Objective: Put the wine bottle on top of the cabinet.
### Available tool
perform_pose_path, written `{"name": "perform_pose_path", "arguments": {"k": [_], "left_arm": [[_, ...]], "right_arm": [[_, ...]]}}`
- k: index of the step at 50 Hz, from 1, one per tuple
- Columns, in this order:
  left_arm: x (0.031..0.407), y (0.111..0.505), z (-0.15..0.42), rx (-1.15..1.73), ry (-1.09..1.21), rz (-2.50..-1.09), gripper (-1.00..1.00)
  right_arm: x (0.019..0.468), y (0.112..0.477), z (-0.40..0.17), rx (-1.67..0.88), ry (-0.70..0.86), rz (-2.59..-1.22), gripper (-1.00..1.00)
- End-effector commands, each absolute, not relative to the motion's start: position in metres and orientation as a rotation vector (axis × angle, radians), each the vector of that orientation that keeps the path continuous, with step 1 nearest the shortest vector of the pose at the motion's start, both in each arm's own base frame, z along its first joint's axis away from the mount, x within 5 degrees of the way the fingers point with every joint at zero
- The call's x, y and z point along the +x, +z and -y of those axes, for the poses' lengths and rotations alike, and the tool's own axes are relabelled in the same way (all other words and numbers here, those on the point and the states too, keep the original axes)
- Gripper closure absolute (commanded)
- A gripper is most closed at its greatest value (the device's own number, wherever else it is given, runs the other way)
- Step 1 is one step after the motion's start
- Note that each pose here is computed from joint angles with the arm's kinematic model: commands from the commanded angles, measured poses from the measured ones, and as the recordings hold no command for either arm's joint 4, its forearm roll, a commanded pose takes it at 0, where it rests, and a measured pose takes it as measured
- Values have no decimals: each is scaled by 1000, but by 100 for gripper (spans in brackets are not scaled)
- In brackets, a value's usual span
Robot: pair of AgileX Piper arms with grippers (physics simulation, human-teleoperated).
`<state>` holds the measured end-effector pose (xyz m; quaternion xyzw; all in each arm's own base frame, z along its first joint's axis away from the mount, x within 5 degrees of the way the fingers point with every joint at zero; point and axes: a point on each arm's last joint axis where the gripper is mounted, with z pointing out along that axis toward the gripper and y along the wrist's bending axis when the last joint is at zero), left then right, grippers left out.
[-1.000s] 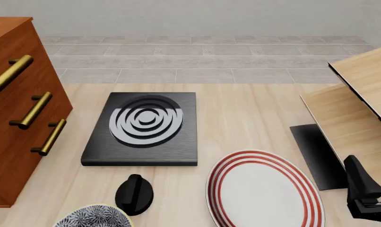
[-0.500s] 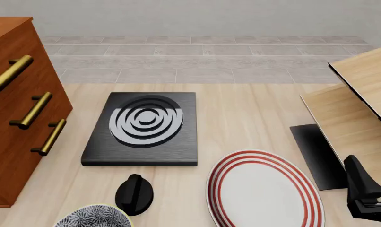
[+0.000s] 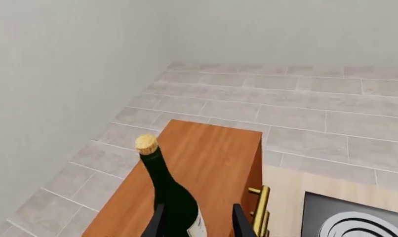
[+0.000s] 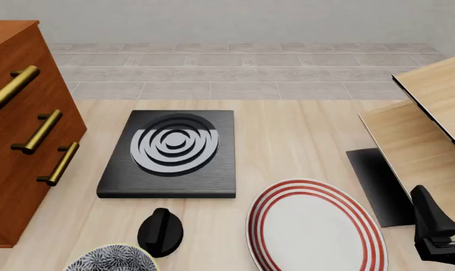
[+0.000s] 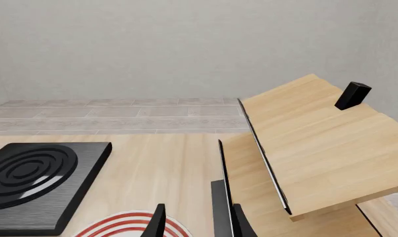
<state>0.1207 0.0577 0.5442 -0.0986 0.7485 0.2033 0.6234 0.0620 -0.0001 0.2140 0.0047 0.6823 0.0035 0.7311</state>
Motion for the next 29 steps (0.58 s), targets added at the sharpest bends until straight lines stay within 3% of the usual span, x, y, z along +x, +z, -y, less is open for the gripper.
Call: {"name": "perform_pose_path", "arguments": {"k": [1, 18, 29], "left_arm": [[84, 559, -38, -209, 455, -1683, -100], [35, 569, -13, -155, 391, -1642, -100], [-12, 552, 3, -95, 337, -1655, -100]], "right_arm": [[62, 214, 0, 11, 8, -1502, -100], [62, 214, 0, 10, 8, -1502, -100], [62, 214, 0, 10, 7, -1502, -100]]}}
